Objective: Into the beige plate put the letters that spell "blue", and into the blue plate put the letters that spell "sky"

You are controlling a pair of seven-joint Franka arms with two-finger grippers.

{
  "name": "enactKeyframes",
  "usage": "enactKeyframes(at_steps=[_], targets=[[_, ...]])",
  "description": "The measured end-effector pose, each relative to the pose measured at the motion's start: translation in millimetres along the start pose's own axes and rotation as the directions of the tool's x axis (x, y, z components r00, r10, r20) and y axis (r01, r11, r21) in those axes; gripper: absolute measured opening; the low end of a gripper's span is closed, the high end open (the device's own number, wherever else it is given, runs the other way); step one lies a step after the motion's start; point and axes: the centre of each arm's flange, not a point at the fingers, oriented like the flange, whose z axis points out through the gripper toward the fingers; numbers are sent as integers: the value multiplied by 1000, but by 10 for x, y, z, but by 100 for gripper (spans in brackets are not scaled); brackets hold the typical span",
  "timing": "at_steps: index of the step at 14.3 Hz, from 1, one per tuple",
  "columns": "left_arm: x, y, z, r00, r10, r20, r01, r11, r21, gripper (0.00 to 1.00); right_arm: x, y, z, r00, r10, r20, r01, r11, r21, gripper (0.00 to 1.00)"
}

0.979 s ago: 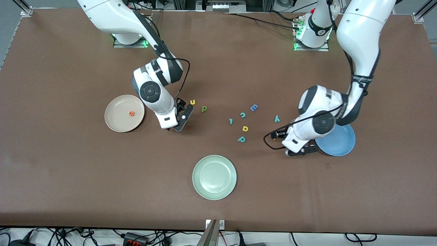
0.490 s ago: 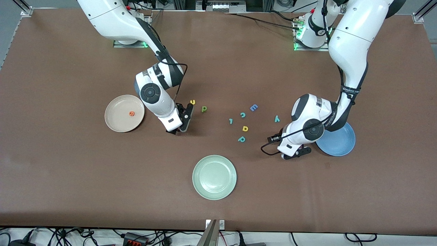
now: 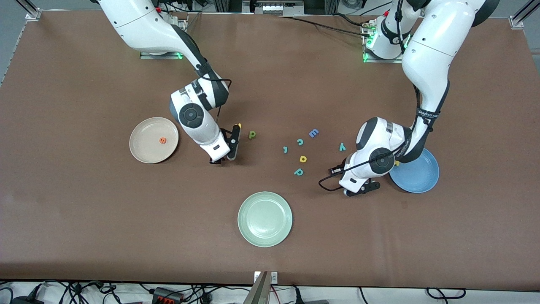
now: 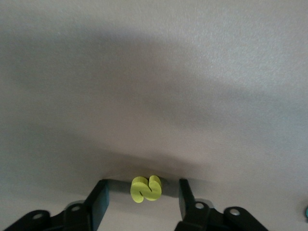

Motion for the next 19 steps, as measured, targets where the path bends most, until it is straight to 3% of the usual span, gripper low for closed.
enactKeyframes(at_steps=[3, 5, 6, 7, 10, 12, 13, 14, 19], targets=[[-2, 2, -17, 1000, 0, -1, 0, 1000, 0, 50, 25, -18, 0, 1000, -18, 7, 18, 1000, -6, 52], [-3, 6, -34, 1000, 2, -3, -2, 1000, 0, 33, 26, -18, 2, 1000, -20, 7, 20, 1000, -8, 41], [-4, 5, -33, 1000, 2, -3, -2, 1000, 1, 33, 28, -17, 2, 1000, -24, 8, 24, 1000, -11, 41], [-4, 2, -39, 1000, 2, -2, -2, 1000, 3, 27, 27, -18, 6, 1000, -27, 10, 27, 1000, -12, 33], [-11, 0, -71, 1000, 3, 6, -3, 1000, 10, 28, 26, -23, 29, 999, -30, 13, 30, 999, -11, 31], [-27, -18, -228, 1000, 1, 26, -2, 1000, 31, 28, 25, -26, 52, 999, -31, 14, 31, 999, -9, 17], [-32, -42, -373, 999, 1, 32, -2, 999, 42, 28, 25, -26, 52, 999, -31, 14, 31, 999, -10, 17], [-30, -90, -528, 999, 3, 36, -5, 999, 53, 28, 25, -24, 50, 999, -31, 13, 31, 999, -10, 10], [201, -759, -1034, 994, 98, 58, -105, 983, 153, 28, -118, 118, 18, 1000, 11, 22, -11, 1000, -27, 10]])
